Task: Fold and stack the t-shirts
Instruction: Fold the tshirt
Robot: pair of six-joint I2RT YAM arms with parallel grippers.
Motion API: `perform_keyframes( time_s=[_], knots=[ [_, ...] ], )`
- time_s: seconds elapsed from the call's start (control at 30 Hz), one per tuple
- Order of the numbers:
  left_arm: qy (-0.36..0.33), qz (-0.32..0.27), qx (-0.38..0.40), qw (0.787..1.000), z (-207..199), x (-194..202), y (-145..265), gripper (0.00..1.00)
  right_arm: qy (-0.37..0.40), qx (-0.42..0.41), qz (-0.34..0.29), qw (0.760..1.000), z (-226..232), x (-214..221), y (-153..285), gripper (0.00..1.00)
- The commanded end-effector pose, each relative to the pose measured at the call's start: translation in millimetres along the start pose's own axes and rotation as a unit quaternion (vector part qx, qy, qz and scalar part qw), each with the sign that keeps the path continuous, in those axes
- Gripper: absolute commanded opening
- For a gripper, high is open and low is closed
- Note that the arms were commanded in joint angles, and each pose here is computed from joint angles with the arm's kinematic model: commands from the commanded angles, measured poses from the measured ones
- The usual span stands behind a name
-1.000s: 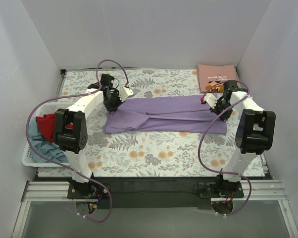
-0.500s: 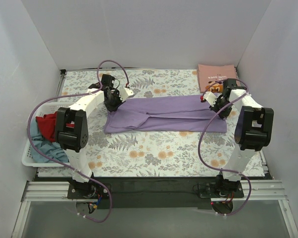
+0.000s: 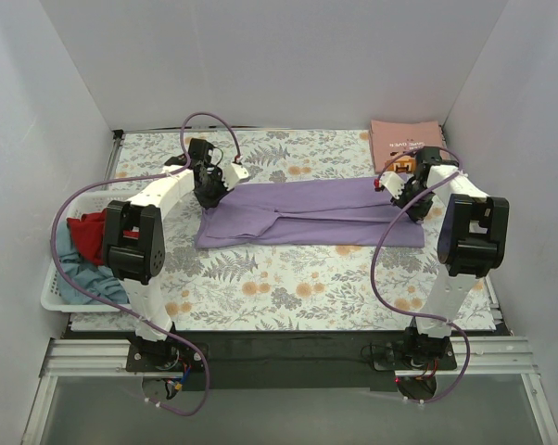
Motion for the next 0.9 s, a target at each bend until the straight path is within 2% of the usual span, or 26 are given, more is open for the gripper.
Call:
perform_keyframes(
  time_s=[0.0,0.63,0.7,0.73,0.77,0.83,0.87],
  knots=[
    [-0.006,-0.004,-0.024,1.0,13,-1,13,0.0,0.025,0.021,0.002,0.999,-16,-5,14,0.01],
    [0.006,0.014,-0.032,0.999,19,13,-4,0.0,0.004,0.016,0.0,1.0,-28,-16,-4,0.01],
    [0.019,0.01,-0.044,0.999,24,12,-2,0.11,-0.007,0.02,0.007,1.0,-29,-14,-4,0.05],
    [0.027,0.004,-0.047,0.999,26,10,0,0.16,-0.012,0.024,0.007,1.0,-30,-14,-2,0.12],
    [0.053,-0.004,-0.051,0.997,33,8,9,0.26,-0.019,0.027,0.005,0.999,-31,-13,1,0.18],
    [0.094,-0.024,-0.043,0.994,37,6,24,0.35,-0.039,0.043,-0.001,0.998,-35,-10,15,0.34],
    [0.113,-0.058,-0.031,0.991,41,-7,40,0.4,-0.048,0.051,-0.004,0.998,-36,-8,22,0.35]
  ],
)
Point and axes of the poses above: each gripper's point midway between its finger pads, its own y axis back along the fingers, its own z axis along the line the jaws close on, x = y × z, the point moved 2 cm from there along y, back along the fingers
